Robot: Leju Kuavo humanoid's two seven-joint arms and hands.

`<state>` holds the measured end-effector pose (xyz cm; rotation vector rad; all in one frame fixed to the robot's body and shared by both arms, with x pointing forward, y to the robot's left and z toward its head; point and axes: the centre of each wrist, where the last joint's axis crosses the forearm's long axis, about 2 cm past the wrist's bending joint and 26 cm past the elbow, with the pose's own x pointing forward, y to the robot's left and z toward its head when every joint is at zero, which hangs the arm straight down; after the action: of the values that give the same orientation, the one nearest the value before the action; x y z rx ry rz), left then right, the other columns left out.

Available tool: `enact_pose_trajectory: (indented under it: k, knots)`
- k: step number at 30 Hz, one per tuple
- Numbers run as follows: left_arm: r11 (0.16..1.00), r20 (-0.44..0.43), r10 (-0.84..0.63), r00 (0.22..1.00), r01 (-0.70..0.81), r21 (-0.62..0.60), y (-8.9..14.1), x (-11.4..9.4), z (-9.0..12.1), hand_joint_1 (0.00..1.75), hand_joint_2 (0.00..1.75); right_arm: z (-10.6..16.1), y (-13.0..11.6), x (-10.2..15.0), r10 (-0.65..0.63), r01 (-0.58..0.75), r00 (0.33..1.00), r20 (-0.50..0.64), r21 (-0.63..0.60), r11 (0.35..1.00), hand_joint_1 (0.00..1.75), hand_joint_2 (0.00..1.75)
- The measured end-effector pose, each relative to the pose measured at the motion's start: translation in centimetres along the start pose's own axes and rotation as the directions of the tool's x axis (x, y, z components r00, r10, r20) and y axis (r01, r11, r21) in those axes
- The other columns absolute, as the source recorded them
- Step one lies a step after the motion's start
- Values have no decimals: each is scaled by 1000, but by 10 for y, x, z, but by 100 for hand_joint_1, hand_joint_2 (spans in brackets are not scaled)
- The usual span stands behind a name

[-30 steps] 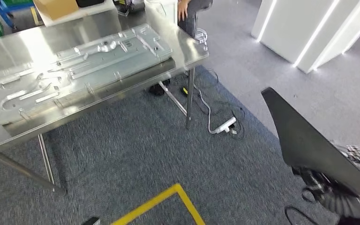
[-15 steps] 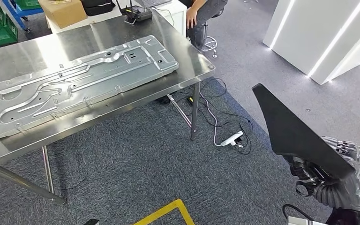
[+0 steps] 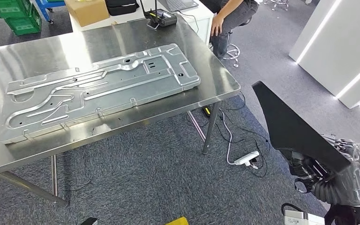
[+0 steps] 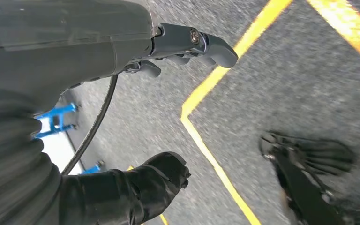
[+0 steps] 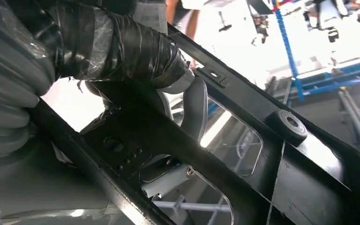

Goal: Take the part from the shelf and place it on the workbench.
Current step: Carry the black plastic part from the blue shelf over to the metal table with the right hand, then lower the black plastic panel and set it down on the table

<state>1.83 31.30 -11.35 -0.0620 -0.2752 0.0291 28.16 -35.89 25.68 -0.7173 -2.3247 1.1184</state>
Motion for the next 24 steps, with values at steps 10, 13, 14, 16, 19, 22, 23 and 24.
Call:
enact_pose_trajectory:
  k: [10,13,14,16,19,22,23,24]
  knots:
    - [1000,7,1,1000,-1,-3,0,3,-1,0,175,-7,-3,-5,13,-13,1000,-4,7,1000,175,175]
    - [1000,-1,1,1000,-1,-2,0,0,0,0,175,-7,-2,-6,11,-11,1000,-8,13,1000,175,175]
    - [1000,-4,1,1000,-1,-2,0,-2,0,0,175,-7,-1,-6,11,-10,1000,-8,14,1000,175,175]
    - [1000,-5,2,1000,-2,-2,0,-2,0,0,175,-8,-1,-6,10,-10,1000,-8,16,1000,175,175]
    - [1000,-1,3,1000,-3,-2,0,0,0,0,175,-10,-1,-7,12,-12,1000,-6,17,1000,175,175]
    - [1000,3,4,1000,-4,0,1,2,0,0,175,-11,-2,-7,13,-13,1000,-2,16,1000,175,175]
    - [1000,5,5,1000,-5,1,1,2,0,0,175,-11,-1,-7,13,-13,1000,-1,16,1000,175,175]
    - [1000,6,6,1000,-6,1,1,3,0,0,175,-11,-1,-7,13,-12,1000,-1,18,1000,175,175]
